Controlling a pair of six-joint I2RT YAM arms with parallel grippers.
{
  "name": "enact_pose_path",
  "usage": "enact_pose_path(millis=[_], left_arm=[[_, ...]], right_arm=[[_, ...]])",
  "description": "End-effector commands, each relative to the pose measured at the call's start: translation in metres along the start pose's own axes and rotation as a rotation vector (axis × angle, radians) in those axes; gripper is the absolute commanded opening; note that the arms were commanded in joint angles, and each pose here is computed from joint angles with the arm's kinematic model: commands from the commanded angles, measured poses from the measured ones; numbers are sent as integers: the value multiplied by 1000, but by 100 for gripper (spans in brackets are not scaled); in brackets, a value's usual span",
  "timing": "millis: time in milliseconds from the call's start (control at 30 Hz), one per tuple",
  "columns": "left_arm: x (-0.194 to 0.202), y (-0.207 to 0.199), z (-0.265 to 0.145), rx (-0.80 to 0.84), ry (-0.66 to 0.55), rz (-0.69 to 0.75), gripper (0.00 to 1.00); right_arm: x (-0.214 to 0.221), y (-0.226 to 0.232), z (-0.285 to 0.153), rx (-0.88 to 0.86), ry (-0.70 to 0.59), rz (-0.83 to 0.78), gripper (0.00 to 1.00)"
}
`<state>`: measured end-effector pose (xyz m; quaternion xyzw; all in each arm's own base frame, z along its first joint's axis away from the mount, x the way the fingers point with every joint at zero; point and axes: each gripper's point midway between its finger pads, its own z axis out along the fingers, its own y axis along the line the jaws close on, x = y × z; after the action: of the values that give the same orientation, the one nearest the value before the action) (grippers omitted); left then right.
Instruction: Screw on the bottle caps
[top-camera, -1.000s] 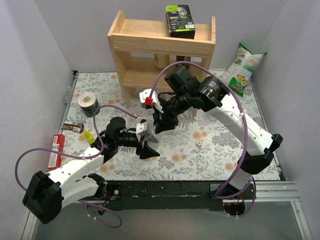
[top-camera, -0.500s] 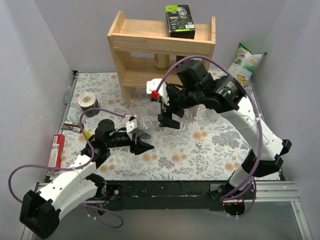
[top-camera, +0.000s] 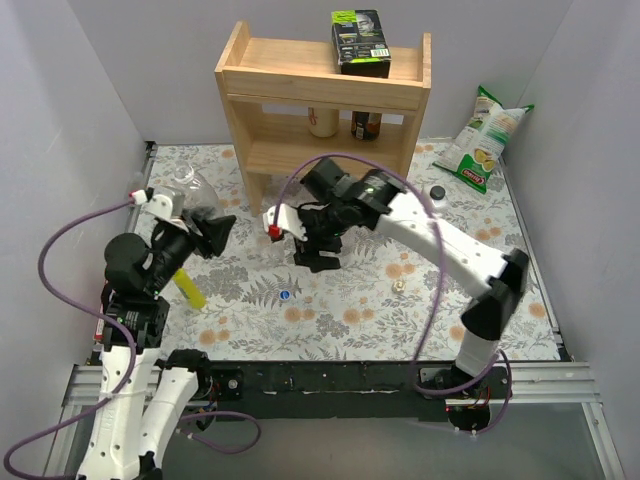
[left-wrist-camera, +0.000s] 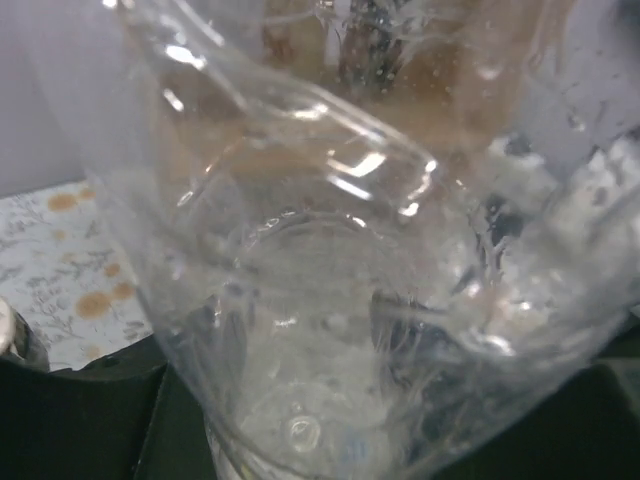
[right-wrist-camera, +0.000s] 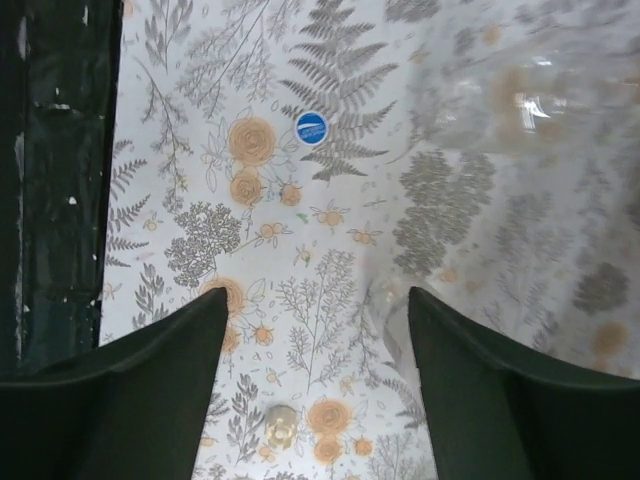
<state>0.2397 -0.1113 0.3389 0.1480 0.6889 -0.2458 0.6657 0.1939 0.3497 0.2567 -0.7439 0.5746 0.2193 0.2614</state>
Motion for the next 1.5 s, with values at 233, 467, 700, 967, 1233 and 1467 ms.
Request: enact_pose_path(millis=[233,467,700,967,1233,1467], left_arm=[[-55,23,-20,-94,-113,-53,0],[-49,34,-21,-108,-100,-70,1],[-40,37,-17,-92,-80,-88,2],[-34,38,-12,-62,-68,-106,6],[-32,40,-11,-61,-65,-112,8],[-28,39,-10,-49,-57,-121,10]], right_arm=[[30,-4,127,-169,30,-213,79],[54,23,164,-262,44,-219,65],[62,15,187,-219,64,-156,62],[63,11,204,-217,78,-137,58],[60,8,219,-208,84,-125,59],[64,9,226,-219,95,-100,57]])
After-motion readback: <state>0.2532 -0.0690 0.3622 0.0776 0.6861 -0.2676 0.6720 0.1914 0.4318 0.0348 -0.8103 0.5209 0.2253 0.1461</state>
